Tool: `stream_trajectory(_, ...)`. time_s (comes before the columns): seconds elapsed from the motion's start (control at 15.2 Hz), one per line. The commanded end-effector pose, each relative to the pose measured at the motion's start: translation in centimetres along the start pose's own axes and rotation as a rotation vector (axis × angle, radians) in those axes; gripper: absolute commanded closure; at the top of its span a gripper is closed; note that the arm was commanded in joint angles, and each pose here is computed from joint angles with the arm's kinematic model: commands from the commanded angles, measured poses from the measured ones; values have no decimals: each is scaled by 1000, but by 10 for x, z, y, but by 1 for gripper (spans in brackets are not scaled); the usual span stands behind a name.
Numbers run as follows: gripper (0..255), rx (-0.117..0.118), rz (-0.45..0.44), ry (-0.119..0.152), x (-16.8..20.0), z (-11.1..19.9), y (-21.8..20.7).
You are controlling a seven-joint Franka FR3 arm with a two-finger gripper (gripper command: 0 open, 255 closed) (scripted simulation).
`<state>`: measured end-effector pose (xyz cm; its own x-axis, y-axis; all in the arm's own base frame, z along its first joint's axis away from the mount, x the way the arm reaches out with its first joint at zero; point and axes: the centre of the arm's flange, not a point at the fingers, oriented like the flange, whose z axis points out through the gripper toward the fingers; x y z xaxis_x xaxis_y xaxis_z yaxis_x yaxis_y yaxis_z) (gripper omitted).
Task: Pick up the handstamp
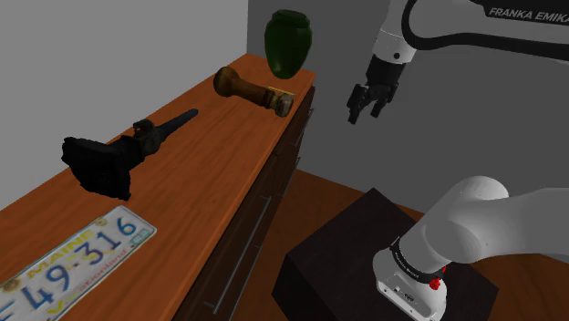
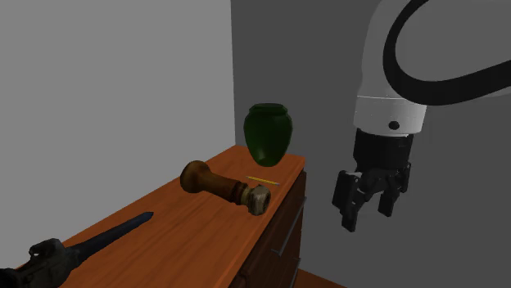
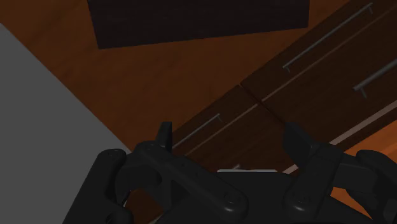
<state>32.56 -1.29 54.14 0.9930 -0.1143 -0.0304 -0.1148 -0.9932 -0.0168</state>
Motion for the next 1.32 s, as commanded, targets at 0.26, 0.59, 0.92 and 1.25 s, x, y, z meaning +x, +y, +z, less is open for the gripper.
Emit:
stream_trajectory(0.26, 0, 3, -77, 9, 50, 3, -11)
stream_trajectory(0.59, 0, 7, -174, 21, 111, 7, -31)
stream_trajectory(0.92, 0, 11, -271, 32, 170, 9, -57)
stream_trajectory(1.25, 0, 15, -367, 44, 226, 11, -88)
